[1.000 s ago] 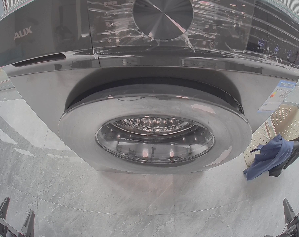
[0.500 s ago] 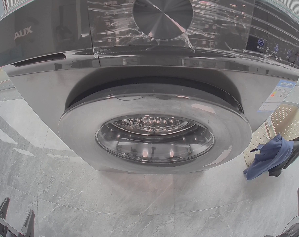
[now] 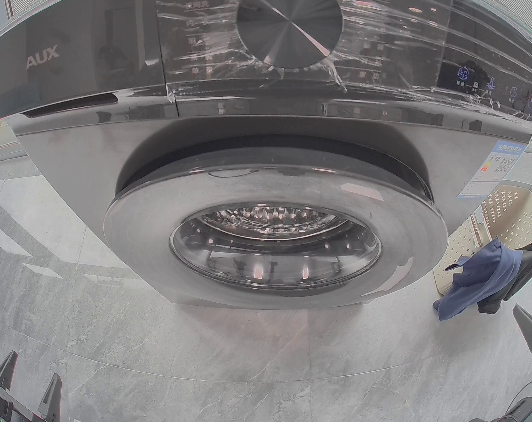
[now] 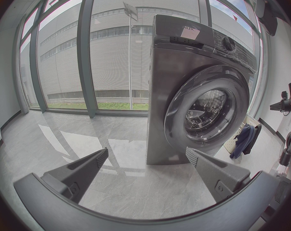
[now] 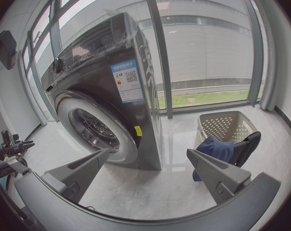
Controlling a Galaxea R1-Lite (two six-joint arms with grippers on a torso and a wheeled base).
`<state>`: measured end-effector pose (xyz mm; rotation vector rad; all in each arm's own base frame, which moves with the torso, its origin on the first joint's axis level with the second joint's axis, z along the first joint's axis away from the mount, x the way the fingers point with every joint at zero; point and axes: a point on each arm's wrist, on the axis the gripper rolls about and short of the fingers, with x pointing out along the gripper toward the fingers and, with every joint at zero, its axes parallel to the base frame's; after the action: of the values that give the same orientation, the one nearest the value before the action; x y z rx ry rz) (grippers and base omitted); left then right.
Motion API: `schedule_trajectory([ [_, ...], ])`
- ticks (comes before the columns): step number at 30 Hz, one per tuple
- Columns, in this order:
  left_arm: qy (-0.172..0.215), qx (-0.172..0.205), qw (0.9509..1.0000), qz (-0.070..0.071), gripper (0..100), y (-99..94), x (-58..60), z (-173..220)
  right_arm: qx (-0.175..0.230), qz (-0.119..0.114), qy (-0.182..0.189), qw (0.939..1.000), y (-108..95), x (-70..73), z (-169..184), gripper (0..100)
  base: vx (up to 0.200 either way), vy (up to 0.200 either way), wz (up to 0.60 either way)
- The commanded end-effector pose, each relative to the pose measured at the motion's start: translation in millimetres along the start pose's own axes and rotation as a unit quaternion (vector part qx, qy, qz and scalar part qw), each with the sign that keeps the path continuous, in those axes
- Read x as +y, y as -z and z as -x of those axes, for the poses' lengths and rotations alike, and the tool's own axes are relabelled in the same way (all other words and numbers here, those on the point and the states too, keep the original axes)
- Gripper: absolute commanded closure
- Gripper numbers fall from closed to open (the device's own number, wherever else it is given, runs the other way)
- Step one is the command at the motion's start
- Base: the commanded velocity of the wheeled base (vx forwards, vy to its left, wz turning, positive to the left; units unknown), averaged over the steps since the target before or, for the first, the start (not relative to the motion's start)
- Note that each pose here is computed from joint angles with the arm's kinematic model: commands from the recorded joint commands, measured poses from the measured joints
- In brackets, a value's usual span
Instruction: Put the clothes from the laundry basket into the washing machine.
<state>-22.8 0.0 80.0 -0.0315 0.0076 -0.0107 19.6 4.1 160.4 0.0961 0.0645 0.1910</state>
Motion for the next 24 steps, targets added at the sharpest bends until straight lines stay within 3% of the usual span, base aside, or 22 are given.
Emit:
schedule_trajectory([
  [1, 0.001, 0.000, 1.0000, 0.000, 0, 4.9, 0.1, 0, 0.094, 0.024, -0.050, 0.9940, -11, 3.1, -57, 0, 0.000, 0.000, 0.00],
  [6, 0.000, 0.000, 1.0000, 0.000, 0, 4.9, 0.2, 0, 0.117, 0.030, -0.093, 0.9882, -17, 11.8, -77, 0, 0.000, 0.000, 0.00],
  [14, 0.000, 0.001, 1.0000, 0.000, 0, 4.8, 0.2, 0, 0.128, 0.039, -0.116, 0.9841, -28, 20.1, -98, 0, 0.000, 0.000, 0.00],
  [21, 0.000, 0.001, 1.0000, 0.001, 0, 4.8, 0.2, 0, 0.148, 0.041, -0.167, 0.9740, -22, 30.6, -100, 0, 0.000, 0.000, 0.00],
  [24, 0.000, 0.000, 1.0000, 0.000, 0, 4.9, 0.2, 0, 0.158, 0.038, -0.165, 0.9728, -20, 31.0, -105, 0, 0.000, 0.000, 0.00],
])
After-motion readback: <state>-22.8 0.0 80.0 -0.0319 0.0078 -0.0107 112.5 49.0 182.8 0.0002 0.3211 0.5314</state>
